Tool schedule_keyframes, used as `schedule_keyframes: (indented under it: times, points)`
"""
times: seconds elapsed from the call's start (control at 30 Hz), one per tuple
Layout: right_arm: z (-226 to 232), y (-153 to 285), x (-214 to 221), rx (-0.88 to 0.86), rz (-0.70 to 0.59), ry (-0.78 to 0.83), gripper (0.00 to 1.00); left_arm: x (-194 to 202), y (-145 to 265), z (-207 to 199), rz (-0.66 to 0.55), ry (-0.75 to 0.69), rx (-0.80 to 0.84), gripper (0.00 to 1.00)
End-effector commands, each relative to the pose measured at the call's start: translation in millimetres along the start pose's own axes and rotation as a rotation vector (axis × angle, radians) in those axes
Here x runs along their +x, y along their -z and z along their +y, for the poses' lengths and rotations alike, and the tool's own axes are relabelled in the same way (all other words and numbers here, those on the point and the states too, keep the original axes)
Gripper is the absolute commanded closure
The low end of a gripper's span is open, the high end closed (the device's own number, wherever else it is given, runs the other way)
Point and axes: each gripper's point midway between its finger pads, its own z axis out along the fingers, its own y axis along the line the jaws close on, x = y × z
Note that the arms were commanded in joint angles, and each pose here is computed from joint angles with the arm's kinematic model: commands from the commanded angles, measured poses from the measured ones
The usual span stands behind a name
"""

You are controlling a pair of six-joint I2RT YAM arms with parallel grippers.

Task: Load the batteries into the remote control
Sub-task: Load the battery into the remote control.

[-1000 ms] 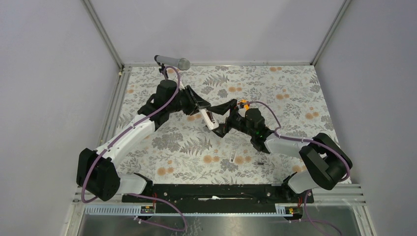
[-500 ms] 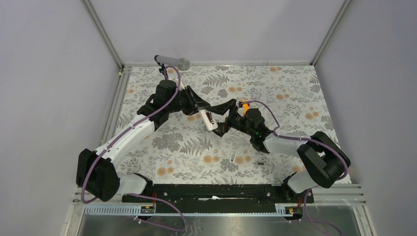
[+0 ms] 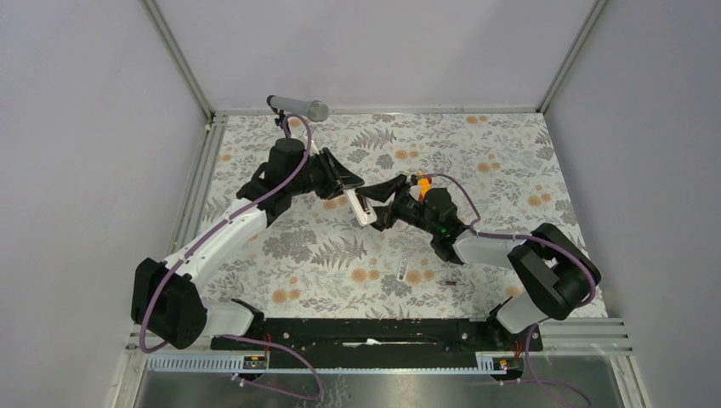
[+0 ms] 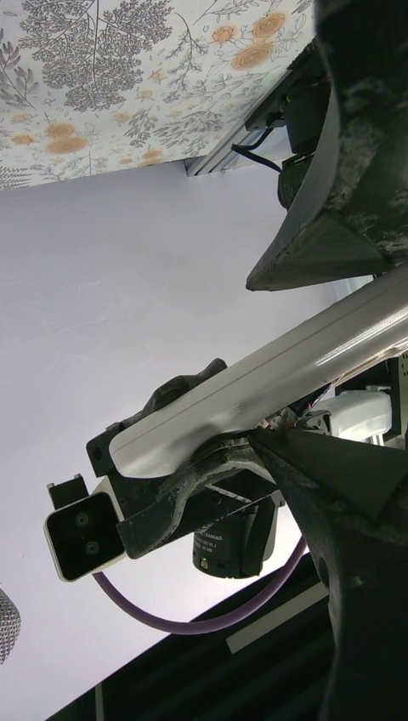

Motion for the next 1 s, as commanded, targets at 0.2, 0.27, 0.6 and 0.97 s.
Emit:
schedule_keyframes:
  times: [0.2, 0.27, 0.6, 0.97]
  points:
    - [10.4, 1.1, 10.2, -0.045, 0.064, 0.01, 0.45, -11.0, 13.8, -31.1, -0.04, 0.035, 0.11, 1.0]
    - [9.3, 2.2, 9.6, -0.044, 0.062, 0.004, 0.46, -12.8, 15.9, -33.3, -0.046, 0.04, 0.118, 1.0]
    - [10.0, 2.7, 12.4, -0.057, 0.076, 0.026, 0.55, -15.9, 20.5, -41.1, -0.039, 0.103, 0.178, 1.0]
    - [36.1, 5.2, 17.9, -0.162, 0.084, 0.125, 0.08, -8.4, 14.4, -20.5, -0.006, -0.017, 0.129, 1.0]
